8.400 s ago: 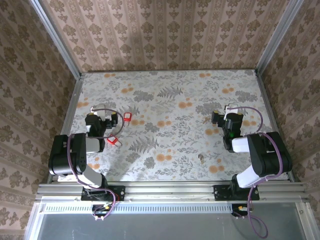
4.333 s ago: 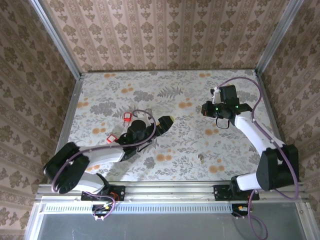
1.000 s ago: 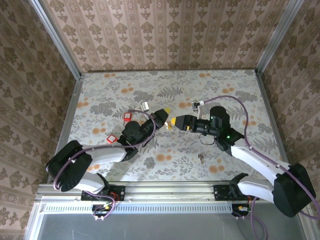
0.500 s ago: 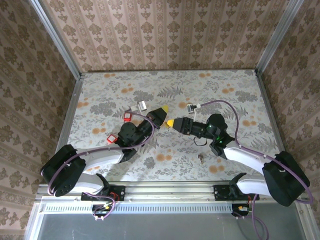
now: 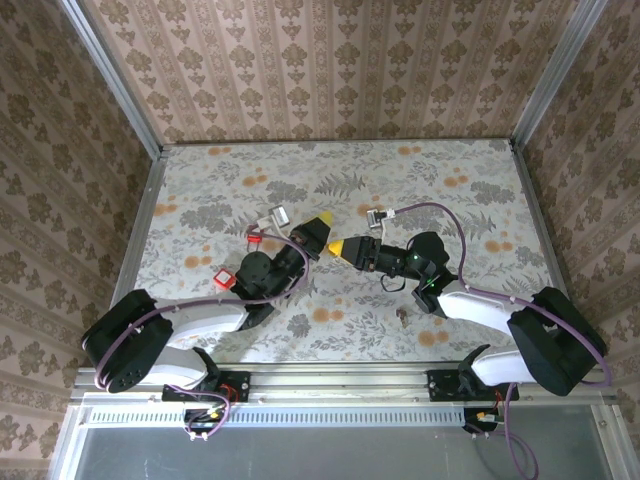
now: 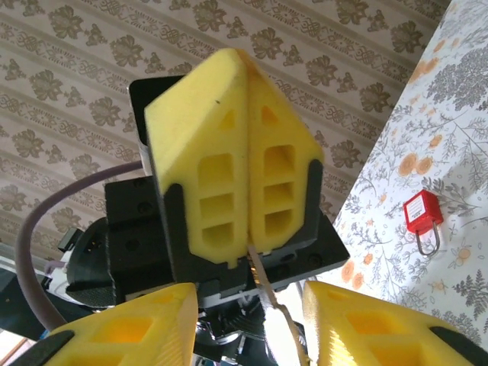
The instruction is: Unlock with the key
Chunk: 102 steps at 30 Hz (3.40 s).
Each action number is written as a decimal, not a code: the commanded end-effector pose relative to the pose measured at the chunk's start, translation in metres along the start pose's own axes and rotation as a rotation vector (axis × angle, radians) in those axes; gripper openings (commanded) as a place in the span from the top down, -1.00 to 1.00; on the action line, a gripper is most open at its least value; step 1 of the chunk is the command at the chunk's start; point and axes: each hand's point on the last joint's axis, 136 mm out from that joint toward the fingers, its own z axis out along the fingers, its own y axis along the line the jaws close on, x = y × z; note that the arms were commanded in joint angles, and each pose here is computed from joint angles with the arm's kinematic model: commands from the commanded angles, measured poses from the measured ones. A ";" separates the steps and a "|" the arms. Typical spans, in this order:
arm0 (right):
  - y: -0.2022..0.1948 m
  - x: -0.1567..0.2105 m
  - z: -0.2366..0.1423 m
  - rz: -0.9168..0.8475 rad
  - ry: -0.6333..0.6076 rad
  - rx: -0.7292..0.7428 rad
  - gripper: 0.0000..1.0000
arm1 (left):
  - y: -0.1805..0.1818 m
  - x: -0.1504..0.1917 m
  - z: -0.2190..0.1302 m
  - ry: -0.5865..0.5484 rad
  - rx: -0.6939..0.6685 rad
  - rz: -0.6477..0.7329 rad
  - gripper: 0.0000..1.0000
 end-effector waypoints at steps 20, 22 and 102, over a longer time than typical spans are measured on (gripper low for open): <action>0.025 0.019 0.012 -0.023 0.069 -0.116 0.36 | -0.009 -0.025 -0.018 -0.134 -0.012 0.045 1.00; 0.024 0.019 0.012 -0.023 0.070 -0.114 0.39 | -0.009 -0.025 -0.018 -0.134 -0.010 0.047 1.00; -0.033 0.047 -0.045 -0.175 0.248 0.526 1.00 | 0.328 -0.062 -0.116 1.114 -1.313 0.473 -0.31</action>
